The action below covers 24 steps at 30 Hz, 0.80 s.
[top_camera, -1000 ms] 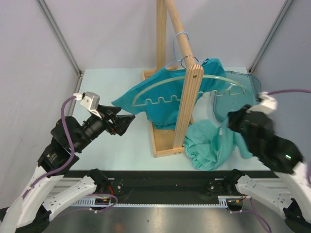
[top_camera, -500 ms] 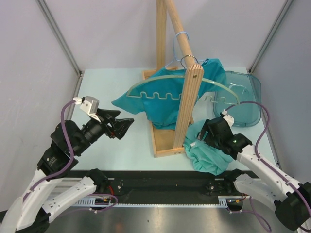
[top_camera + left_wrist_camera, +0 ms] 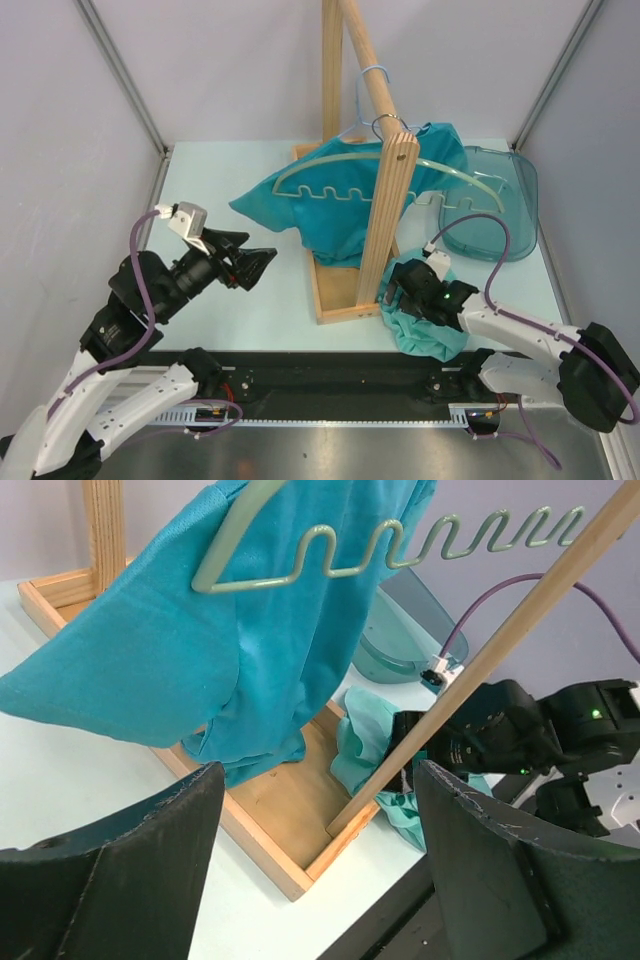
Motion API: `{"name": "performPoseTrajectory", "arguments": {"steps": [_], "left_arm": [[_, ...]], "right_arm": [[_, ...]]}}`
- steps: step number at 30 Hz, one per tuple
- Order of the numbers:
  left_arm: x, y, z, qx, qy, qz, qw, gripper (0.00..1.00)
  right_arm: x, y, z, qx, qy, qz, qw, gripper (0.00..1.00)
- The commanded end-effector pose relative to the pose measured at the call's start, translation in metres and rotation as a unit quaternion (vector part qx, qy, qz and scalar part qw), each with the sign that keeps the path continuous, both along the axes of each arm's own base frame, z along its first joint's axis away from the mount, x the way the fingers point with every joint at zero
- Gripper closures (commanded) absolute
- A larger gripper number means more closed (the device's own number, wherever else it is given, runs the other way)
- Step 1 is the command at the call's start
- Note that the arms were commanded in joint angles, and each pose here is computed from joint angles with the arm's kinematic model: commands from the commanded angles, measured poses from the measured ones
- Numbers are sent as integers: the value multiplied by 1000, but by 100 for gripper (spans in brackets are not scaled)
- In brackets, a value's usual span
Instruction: Remove the t-shirt from the hanger
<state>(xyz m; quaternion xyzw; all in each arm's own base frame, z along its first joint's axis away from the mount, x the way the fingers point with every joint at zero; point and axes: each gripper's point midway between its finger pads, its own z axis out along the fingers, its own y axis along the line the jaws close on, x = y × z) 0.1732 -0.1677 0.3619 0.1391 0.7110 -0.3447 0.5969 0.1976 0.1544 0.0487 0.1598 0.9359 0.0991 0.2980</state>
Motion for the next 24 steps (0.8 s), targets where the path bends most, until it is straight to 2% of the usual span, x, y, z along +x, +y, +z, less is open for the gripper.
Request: {"name": "performPoseTrajectory", "arguments": {"steps": [1,4,7,8,10,11,13,14,19,23,24], "left_arm": [[-4,3,-1,-9,-2,1,1000,18],[-4,5,-2,-4,-1,4,1000,18],[-4,5,-1,-4,-3,5,1000,18],[-4,5,0,-5,-5,4,1000,18],[-3,4,1,-6,-6,3,1000,18],[-3,3,1,-6,-5,2,1000,18],[-2,2,1,-6,-4,1,1000,18],[-1,1,1,-6,-4,1,1000,18],[0,2,8,-16,-9,5,1000,18],[0,9,17,-31,-18,23,999,18],[0,11,19,-34,-20,28,999,18]], "right_arm": [[11,-14,-6,-28,-43,-73,996,2],[9,-13,-6,-10,-55,-82,995,14],[7,-12,2,20,-72,-81,994,33],[7,-12,13,38,-86,-80,992,45],[5,-16,21,48,-98,-83,991,59],[3,-21,25,46,-100,-85,990,73],[3,-27,42,60,-124,-93,986,86],[0,-32,46,56,-125,-95,986,99],[1,-52,84,66,-160,-110,979,100],[7,-70,130,59,-195,-122,971,100],[10,-73,154,68,-214,-130,966,100]]}}
